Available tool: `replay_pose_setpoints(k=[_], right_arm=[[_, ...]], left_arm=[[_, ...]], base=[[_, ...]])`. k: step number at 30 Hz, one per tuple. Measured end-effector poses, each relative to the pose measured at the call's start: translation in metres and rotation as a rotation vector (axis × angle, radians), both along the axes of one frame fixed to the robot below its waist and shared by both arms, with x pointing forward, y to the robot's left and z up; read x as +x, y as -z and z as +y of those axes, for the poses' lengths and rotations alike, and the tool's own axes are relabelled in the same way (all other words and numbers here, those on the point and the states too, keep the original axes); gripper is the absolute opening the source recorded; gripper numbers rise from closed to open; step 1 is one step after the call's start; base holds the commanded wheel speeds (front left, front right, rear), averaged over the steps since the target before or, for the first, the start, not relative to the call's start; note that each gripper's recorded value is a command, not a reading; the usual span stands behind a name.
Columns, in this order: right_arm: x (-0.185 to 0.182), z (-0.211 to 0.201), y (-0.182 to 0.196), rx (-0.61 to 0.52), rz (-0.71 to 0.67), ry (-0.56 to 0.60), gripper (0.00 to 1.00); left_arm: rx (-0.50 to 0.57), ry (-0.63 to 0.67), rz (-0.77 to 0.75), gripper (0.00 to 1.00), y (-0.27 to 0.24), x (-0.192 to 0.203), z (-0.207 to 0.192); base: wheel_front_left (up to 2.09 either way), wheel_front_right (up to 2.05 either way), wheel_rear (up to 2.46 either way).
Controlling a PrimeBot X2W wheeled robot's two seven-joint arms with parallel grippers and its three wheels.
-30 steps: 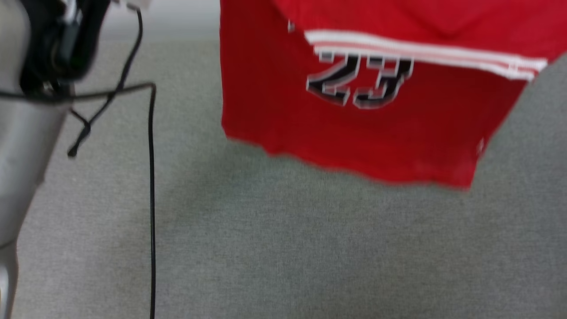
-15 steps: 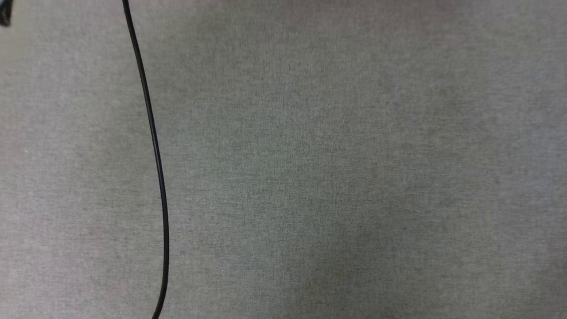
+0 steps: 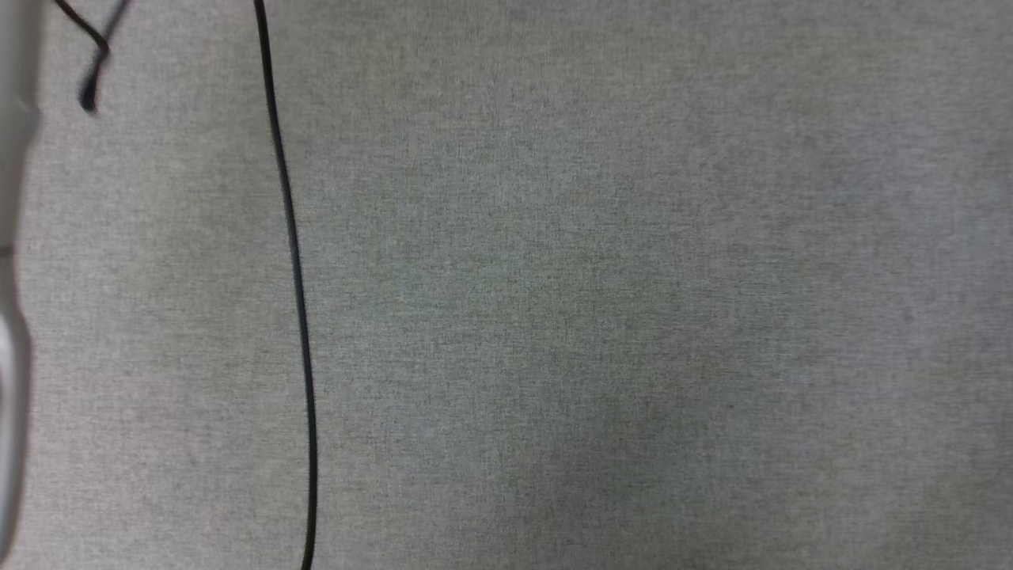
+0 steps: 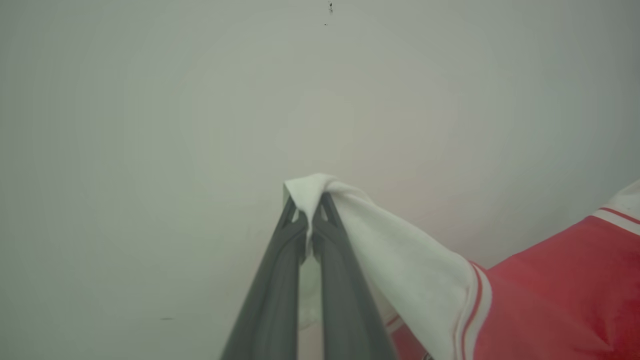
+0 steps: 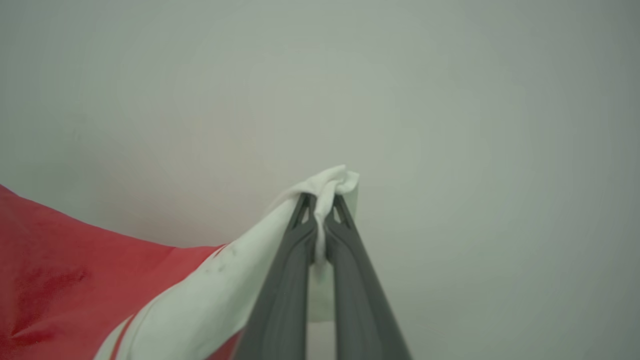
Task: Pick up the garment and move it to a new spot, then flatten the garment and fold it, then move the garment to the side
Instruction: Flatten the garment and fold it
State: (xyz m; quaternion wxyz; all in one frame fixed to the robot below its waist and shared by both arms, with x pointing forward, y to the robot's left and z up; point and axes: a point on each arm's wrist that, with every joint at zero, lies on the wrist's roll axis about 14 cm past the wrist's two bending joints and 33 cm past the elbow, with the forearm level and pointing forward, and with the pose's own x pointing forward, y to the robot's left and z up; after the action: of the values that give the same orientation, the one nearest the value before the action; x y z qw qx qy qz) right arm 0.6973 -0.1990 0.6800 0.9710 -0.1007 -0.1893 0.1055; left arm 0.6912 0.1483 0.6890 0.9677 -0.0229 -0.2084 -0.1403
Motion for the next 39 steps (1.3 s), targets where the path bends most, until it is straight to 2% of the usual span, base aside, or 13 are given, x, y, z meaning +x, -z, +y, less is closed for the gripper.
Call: replay_pose_setpoints(k=[6,13,19,25,39], right_arm=[[-0.019,0.002,0.03,0.026,0.049,-0.019,0.0],[-0.064,0.005,0.068,0.046,0.133,-0.041,0.0],[-0.117,0.013,0.105,0.086,0.218,-0.063,0.0],[-0.176,0.0,0.142,0.131,0.311,-0.021,0.0],[-0.307,-0.03,0.219,0.192,0.556,0.082,0.0]], left_arm=[[-0.023,-0.007,0.061,0.0,0.033,-0.021,0.008],[-0.054,-0.017,0.142,0.0,0.071,-0.073,0.015],[-0.108,-0.065,0.257,0.0,0.114,-0.133,0.028],[-0.16,-0.117,0.362,0.0,0.146,-0.19,0.044],[-0.179,-0.232,0.624,0.0,0.222,-0.316,0.074]], base=[[0.0,0.0,0.0],[0.0,0.0,0.0],[0.0,0.0,0.0],[0.0,0.0,0.0],[0.0,0.0,0.0]])
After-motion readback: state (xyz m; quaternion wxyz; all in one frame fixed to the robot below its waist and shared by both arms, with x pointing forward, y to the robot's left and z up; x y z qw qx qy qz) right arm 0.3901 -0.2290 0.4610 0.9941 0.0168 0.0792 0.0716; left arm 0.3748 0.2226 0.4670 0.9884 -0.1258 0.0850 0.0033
